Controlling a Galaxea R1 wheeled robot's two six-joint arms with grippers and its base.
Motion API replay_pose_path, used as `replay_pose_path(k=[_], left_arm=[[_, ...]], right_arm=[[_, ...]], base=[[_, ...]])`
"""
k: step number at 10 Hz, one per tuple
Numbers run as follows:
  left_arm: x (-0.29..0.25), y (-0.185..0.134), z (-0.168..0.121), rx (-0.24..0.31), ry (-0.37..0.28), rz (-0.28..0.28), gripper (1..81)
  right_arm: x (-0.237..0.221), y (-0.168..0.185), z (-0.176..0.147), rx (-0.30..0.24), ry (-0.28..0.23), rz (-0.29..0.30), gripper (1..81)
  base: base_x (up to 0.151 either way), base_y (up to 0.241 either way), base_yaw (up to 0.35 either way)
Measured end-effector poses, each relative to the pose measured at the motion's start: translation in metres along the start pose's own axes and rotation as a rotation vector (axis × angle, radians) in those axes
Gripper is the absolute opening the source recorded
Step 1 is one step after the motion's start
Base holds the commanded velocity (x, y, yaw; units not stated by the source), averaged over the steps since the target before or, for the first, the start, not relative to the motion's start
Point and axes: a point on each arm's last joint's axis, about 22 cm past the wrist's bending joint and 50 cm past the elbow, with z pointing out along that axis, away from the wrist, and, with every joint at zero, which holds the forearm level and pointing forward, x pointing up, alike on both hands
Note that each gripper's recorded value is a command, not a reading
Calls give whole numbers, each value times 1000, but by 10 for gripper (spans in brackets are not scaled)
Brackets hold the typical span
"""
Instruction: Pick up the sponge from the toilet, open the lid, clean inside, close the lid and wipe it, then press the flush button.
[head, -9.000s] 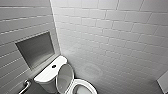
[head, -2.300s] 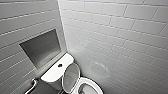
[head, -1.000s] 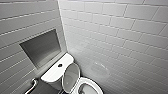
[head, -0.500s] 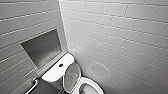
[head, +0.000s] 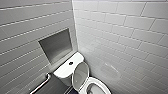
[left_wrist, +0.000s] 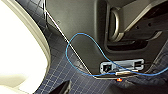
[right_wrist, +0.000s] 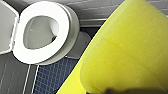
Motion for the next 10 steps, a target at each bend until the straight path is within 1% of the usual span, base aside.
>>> replay_pose_path(k=[2, 3, 5, 6, 8, 9, 10], left_arm=[[-2, 1, 0, -3, -2, -3, 811], [-1, 4, 1, -8, 0, -2, 811], [-6, 11, 2, -22, -7, -3, 811], [-15, 13, 2, -26, -25, -6, 811], [-39, 13, 2, -26, -79, -18, 811], [-42, 15, 2, -30, -87, -19, 811], [-40, 21, 3, -42, -84, -20, 811]], right_arm=[[18, -5, 2, 4, -2, -5, 10], [46, -11, 4, 6, 13, -18, 10], [89, -43, 16, 47, 37, -40, 10], [104, -54, 23, 57, 37, -47, 10], [114, -53, 37, 44, -4, -53, 10], [122, -57, 40, 44, -19, -61, 10], [139, -69, 43, 55, -15, -71, 10]], base=[[0, 0, 0], [0, 0, 0], [0, 0, 0], [0, 0, 0], [0, 0, 0], [0, 0, 0], [0, 0, 0]])
